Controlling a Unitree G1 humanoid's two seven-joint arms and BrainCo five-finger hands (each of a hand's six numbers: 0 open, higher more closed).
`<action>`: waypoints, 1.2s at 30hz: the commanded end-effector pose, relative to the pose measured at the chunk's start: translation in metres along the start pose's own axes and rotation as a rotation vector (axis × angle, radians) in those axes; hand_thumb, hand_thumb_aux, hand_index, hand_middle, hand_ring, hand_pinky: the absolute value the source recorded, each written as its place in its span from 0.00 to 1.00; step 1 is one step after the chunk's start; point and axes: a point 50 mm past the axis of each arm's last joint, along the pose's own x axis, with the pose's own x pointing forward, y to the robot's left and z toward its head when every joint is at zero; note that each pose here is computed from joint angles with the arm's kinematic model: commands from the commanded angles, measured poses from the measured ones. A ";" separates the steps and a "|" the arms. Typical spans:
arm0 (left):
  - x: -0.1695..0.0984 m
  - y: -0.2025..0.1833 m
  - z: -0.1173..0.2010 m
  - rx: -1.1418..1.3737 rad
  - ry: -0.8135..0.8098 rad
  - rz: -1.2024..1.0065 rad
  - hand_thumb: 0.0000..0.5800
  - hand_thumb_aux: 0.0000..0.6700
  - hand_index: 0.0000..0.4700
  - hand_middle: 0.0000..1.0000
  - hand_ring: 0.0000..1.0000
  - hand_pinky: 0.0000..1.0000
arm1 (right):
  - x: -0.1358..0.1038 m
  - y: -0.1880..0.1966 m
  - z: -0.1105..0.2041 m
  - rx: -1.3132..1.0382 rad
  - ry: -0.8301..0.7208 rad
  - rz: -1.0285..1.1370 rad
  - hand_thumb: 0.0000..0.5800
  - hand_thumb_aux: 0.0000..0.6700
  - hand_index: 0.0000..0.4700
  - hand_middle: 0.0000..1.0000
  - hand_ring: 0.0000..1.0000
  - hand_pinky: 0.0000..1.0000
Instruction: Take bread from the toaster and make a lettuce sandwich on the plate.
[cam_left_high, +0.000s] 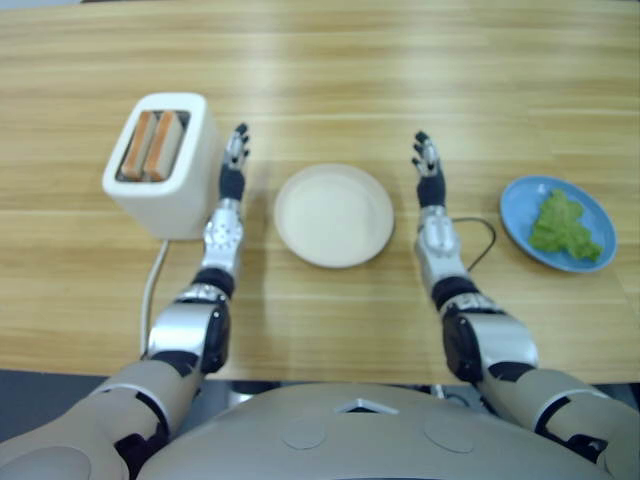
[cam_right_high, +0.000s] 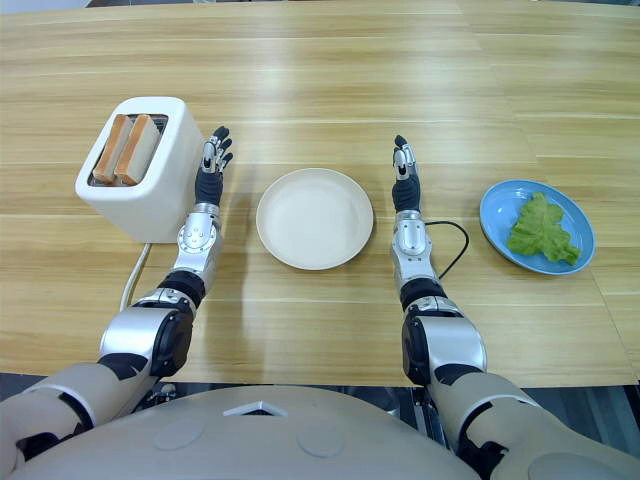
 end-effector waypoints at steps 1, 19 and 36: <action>-0.002 0.000 -0.003 0.017 0.023 -0.012 0.00 0.00 0.00 0.00 0.00 0.00 | -0.002 0.001 -0.003 -0.012 0.019 0.016 0.00 0.00 0.00 0.00 0.00 0.00; -0.049 0.051 0.190 0.012 -0.614 -0.160 0.00 0.00 0.00 0.00 0.00 0.00 | -0.007 0.011 -0.007 0.023 0.042 0.055 0.00 0.00 0.00 0.00 0.00 0.00; -0.042 0.205 0.164 1.356 0.017 0.256 0.00 0.00 0.00 0.00 0.00 0.00 | -0.010 0.012 -0.008 0.048 0.042 0.054 0.00 0.00 0.00 0.00 0.00 0.00</action>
